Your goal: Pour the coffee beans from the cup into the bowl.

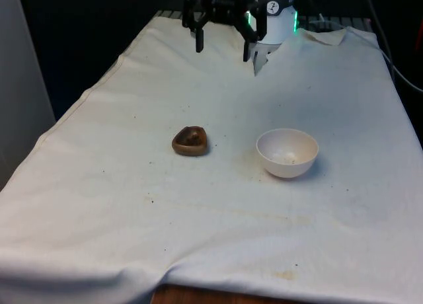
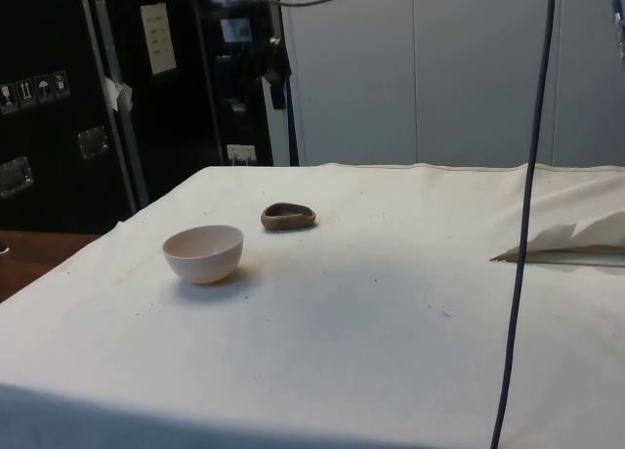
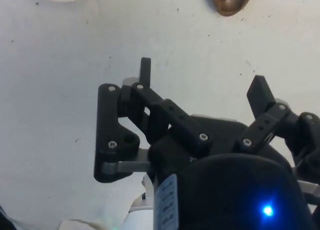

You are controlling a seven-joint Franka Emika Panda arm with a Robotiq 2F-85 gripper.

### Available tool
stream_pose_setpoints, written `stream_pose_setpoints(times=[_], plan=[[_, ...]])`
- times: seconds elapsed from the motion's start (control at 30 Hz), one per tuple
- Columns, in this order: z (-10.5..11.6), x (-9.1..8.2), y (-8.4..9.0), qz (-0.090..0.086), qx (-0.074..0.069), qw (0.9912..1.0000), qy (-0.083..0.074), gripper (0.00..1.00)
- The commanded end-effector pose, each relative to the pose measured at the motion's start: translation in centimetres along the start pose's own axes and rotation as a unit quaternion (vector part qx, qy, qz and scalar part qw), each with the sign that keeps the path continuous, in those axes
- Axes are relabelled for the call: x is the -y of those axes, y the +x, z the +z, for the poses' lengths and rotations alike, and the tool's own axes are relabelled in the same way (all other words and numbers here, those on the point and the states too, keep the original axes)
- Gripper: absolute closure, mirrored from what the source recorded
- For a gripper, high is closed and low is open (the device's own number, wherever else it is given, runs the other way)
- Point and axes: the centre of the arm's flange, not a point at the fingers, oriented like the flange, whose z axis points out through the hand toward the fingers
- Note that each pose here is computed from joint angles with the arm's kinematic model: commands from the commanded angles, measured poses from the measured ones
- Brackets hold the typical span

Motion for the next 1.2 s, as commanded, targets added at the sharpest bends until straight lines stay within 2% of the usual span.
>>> stream_pose_setpoints(times=[0.0, 0.2, 0.23, 0.27, 0.53, 0.57, 0.63, 0.8, 0.83, 0.93, 1.07, 1.1, 1.17], plan=[[0.2, -0.1, 0.1, 0.005, -0.007, 0.99995, -0.004, 0.00], [1.7, -0.6, 0.3, 0.023, -0.016, 0.99957, -0.008, 0.00], [1.3, -0.5, 0.2, 0.019, -0.010, 0.99976, -0.005, 0.00], [1.9, -0.7, 0.3, 0.026, -0.017, 0.99948, -0.008, 0.00], [3.5, -1.4, 0.6, 0.048, -0.027, 0.99840, -0.011, 0.00], [3.4, -1.3, 0.6, 0.045, -0.022, 0.99875, -0.007, 0.00], [3.9, -1.6, 0.7, 0.055, -0.029, 0.99799, -0.011, 0.00], [4.6, -1.8, 1.0, 0.066, -0.027, 0.99737, -0.011, 0.00], [4.4, -1.8, 0.8, 0.063, -0.024, 0.99768, -0.009, 0.00], [5.0, -2.0, 1.4, 0.075, -0.025, 0.99678, -0.011, 0.00], [5.2, -2.3, 1.9, 0.082, -0.025, 0.99629, -0.011, 0.00], [5.2, -2.2, 1.8, 0.079, -0.025, 0.99650, -0.012, 0.00], [5.5, -2.5, 2.2, 0.087, -0.024, 0.99582, -0.013, 0.00]])
